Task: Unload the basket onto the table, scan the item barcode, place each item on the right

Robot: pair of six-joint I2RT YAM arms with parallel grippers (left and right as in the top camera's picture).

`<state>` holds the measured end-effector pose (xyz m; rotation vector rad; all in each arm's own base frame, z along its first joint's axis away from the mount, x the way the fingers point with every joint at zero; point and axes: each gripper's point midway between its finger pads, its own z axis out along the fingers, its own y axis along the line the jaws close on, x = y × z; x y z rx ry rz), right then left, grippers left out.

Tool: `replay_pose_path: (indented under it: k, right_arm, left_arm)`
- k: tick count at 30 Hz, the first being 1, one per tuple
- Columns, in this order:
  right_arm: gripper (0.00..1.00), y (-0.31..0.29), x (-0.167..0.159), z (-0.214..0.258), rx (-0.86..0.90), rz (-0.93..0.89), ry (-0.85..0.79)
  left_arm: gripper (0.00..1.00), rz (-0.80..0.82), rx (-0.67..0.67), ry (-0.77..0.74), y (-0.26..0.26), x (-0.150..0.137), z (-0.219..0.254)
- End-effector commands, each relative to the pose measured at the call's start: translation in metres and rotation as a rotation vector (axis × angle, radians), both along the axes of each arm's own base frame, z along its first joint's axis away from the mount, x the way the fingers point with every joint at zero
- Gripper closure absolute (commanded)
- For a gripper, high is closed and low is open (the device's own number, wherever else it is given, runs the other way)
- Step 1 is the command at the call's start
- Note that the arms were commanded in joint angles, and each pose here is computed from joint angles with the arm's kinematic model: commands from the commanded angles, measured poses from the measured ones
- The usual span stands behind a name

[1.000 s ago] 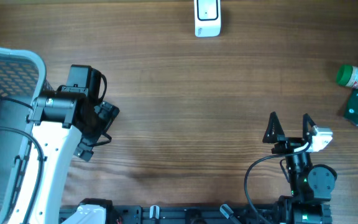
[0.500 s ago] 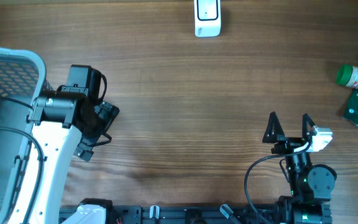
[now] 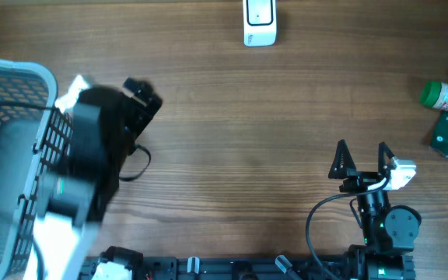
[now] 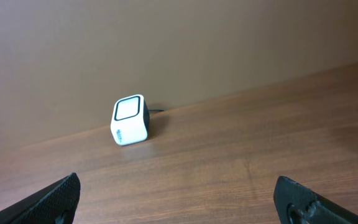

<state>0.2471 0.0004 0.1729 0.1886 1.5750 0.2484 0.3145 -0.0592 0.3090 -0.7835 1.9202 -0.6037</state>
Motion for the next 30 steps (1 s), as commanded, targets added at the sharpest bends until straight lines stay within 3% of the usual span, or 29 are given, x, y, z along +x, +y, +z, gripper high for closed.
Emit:
replay_pose_path:
  k: [1, 4, 9, 19, 23, 30]
  right_arm:
    - [0.00, -0.002, 0.000, 0.003, 0.013, -0.016, -0.012]
    - [0.00, -0.002, 0.000, 0.003, 0.013, -0.016, -0.012]
    - [0.01, -0.002, 0.000, 0.003, 0.013, -0.016, -0.012]
    - [0.00, -0.002, 0.000, 0.003, 0.013, -0.016, -0.012]
    - [0.00, -0.002, 0.000, 0.003, 0.013, -0.016, -0.012]
    - [0.00, -0.002, 0.000, 0.003, 0.013, -0.016, -0.012]
  left_arm:
    - [0.00, -0.200, 0.251, -0.318, -0.011, -0.025, 0.031]
    - [0.00, -0.199, 0.285, -0.433, -0.005, -0.042, 0.028]
    - [0.00, -0.145, 0.293, -0.454, 0.015, -0.061, -0.015]
    - [0.00, -0.068, 0.365, -0.571, 0.036, -0.069, -0.085]
    - [0.00, -0.106, 0.482, -0.579, 0.033, -0.070, -0.104]
    - [0.00, -0.131, 0.513, -0.435, 0.038, -0.069, -0.147]
